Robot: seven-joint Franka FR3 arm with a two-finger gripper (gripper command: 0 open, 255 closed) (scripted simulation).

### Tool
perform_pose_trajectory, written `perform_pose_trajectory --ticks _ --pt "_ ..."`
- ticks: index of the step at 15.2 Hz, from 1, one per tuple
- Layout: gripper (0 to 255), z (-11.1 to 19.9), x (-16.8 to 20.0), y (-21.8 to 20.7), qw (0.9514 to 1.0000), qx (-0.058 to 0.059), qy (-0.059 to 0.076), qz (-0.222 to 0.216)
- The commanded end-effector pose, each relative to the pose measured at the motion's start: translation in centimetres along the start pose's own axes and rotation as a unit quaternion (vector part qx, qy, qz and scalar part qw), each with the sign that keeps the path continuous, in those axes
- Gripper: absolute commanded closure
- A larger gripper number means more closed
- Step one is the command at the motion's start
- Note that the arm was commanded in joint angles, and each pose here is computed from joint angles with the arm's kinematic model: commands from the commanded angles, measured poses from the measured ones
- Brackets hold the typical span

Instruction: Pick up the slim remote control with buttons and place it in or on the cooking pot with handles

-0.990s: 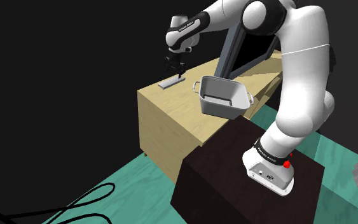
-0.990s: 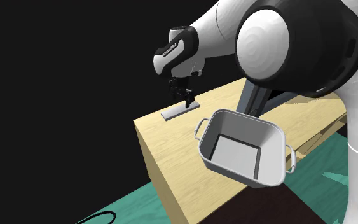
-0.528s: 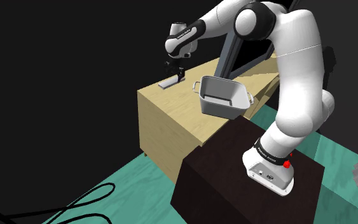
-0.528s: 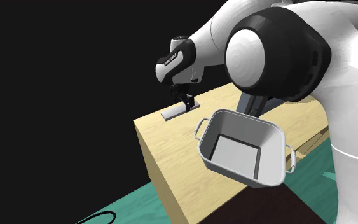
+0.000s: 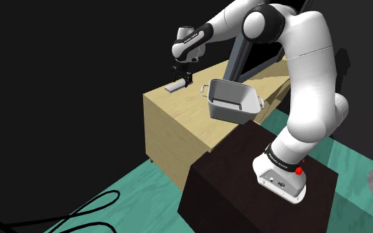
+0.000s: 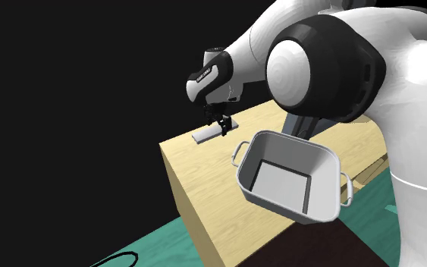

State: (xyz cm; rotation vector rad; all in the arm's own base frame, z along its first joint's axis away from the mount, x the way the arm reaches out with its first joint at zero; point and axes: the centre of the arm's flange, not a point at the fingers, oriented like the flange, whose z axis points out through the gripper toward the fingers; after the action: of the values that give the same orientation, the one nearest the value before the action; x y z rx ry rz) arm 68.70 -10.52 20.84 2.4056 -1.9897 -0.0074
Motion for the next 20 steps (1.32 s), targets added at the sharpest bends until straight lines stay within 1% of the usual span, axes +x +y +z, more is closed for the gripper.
perform_pose_trajectory --ticks 1,2,11,20 --pt "0 0.0 0.0 0.0 1.0 0.0 0.0 0.0" --pt "255 0.0 0.0 0.0 1.0 0.0 0.0 0.0" --pt "255 0.0 0.0 0.0 1.0 0.0 0.0 0.0" --pt "255 -4.7 0.0 0.1 1.0 0.0 0.0 0.0"
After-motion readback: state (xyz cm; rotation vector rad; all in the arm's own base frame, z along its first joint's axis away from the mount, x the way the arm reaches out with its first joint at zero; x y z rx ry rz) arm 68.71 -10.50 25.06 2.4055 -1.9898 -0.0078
